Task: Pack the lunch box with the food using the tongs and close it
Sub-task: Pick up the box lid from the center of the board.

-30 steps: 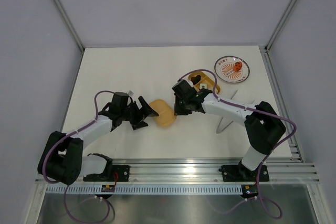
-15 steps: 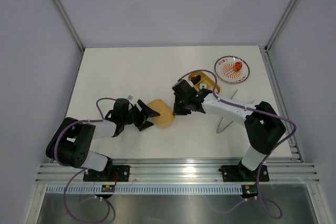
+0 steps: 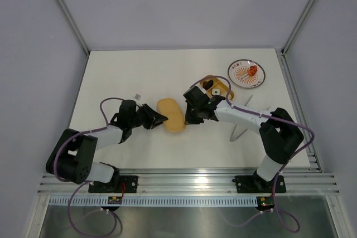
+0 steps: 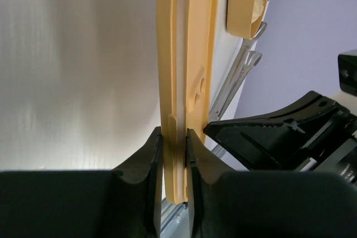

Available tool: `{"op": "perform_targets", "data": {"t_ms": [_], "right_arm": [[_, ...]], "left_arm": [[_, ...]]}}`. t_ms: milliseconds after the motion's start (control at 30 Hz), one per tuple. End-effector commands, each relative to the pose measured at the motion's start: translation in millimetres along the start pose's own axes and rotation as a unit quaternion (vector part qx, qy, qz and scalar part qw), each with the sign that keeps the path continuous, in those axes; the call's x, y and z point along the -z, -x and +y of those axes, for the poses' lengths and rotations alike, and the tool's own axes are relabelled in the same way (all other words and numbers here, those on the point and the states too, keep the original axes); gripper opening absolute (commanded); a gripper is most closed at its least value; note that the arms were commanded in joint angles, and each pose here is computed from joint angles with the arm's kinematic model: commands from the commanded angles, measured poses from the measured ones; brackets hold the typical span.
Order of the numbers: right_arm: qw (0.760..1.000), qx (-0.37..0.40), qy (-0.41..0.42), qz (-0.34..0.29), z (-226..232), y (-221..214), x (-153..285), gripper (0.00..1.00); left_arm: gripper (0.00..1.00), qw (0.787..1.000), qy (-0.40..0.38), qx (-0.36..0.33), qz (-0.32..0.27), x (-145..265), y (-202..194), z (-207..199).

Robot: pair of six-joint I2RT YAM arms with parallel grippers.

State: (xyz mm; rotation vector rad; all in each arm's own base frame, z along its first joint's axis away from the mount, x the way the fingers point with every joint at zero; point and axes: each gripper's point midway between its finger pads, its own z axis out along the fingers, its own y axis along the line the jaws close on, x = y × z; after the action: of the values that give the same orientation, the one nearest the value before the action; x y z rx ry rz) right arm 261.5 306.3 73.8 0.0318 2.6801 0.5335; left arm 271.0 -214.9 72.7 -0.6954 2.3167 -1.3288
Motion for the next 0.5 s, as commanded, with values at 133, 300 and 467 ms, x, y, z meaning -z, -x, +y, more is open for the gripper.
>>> {"op": "perform_targets", "data": {"t_ms": [133, 300, 467], "right_arm": [[0.999, -0.008, 0.023, -0.029, 13.8, 17.6, 18.1, 0.21], [0.999, 0.002, 0.013, -0.053, 10.6, 27.6, 40.1, 0.53], [0.996, 0.020, 0.015, -0.082, 15.1, 43.8, 64.3, 0.55]], "left_arm": [[0.00, 0.990, 0.073, -0.114, -0.027, 18.1, 21.6, -10.4], [0.00, 0.970, 0.109, -0.218, -0.026, 35.6, 39.6, -36.0], [0.00, 0.949, 0.141, -0.280, -0.017, 54.8, 46.2, -46.5]]}}
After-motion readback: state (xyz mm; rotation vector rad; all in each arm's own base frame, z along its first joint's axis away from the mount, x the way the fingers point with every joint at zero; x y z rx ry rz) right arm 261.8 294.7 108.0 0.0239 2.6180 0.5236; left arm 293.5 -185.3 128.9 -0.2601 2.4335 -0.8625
